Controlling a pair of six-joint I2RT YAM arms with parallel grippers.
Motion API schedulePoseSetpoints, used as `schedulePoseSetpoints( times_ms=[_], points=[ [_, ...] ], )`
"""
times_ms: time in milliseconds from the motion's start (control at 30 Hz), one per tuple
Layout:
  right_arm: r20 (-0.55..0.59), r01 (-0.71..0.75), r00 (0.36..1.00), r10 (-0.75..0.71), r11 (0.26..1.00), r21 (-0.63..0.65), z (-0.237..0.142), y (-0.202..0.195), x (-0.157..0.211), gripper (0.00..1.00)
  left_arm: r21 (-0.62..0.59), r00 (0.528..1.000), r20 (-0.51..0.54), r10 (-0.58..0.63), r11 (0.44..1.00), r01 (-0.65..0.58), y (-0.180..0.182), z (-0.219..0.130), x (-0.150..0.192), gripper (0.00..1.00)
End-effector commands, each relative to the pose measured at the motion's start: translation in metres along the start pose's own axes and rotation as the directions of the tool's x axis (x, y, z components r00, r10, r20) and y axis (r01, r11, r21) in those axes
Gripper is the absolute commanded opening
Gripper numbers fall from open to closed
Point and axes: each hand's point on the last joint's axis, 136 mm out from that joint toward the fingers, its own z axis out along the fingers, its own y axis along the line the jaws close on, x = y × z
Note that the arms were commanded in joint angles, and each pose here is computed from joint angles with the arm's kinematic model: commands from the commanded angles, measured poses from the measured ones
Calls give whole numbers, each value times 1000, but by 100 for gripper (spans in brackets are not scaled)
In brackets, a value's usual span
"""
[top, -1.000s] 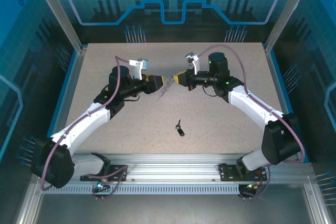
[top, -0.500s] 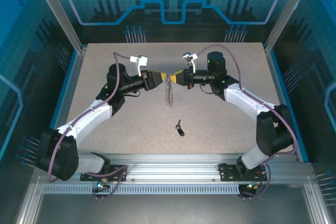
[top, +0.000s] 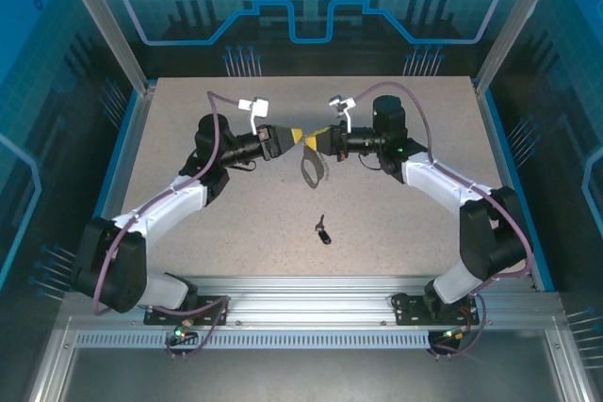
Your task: Put the keys on the keyring
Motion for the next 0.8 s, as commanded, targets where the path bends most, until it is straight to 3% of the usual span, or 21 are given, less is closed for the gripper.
schedulePoseSetpoints(
  times_ms=[0,400,767],
  points=[
    [43,56,998,-56,998,-12,-8,15,-16,0,42,1000,-24,0,999,1,-5,4,9,36],
    [59,69,996,-70,998,6,-14,22,-17,0,17,1000,-20,0,1000,0,4,4,15,37],
    [60,64,996,-64,998,4,-12,21,-18,0,61,1000,-29,0,998,2,-4,7,17,28]
  ],
)
